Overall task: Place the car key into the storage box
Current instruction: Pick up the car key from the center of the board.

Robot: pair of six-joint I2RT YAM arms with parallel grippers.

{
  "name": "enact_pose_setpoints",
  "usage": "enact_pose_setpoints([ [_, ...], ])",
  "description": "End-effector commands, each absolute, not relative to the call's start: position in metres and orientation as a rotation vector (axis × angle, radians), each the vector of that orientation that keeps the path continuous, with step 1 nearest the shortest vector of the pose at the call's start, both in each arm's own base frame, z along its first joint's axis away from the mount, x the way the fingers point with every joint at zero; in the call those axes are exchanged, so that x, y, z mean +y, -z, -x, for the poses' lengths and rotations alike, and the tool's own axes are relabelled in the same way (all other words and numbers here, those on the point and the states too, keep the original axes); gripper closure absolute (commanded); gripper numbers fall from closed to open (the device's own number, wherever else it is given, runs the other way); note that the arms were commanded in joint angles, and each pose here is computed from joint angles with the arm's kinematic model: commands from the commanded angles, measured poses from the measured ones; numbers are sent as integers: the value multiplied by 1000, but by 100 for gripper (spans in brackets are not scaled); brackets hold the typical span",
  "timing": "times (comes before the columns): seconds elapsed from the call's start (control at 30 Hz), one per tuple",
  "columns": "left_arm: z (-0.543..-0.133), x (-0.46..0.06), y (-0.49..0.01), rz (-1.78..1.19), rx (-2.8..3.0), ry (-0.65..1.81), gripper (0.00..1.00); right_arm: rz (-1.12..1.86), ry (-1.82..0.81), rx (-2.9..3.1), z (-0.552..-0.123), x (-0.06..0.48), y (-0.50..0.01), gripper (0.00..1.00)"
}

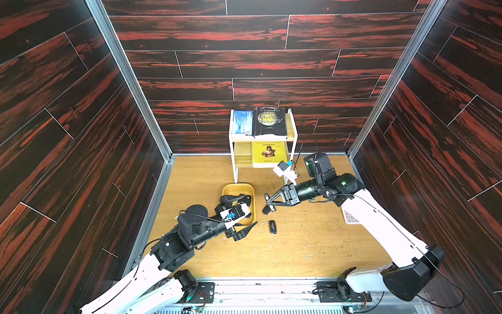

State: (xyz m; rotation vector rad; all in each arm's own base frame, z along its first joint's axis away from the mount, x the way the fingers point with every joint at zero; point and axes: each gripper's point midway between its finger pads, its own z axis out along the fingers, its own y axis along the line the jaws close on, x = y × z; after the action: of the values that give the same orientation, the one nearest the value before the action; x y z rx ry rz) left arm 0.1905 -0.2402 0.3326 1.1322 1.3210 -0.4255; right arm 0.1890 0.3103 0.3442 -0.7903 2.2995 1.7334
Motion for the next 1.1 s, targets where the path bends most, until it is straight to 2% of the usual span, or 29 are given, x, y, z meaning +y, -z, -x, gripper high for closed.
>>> enact_pose_setpoints([
  [0.0,-188,-250,-355,-1132,1227,457,2,873,-1931,2129,-176,313,-376,89],
  [1.07,-198,-299,-371,-1201,1186,536,0,859,-1974,2132,-178,318,-362,89],
])
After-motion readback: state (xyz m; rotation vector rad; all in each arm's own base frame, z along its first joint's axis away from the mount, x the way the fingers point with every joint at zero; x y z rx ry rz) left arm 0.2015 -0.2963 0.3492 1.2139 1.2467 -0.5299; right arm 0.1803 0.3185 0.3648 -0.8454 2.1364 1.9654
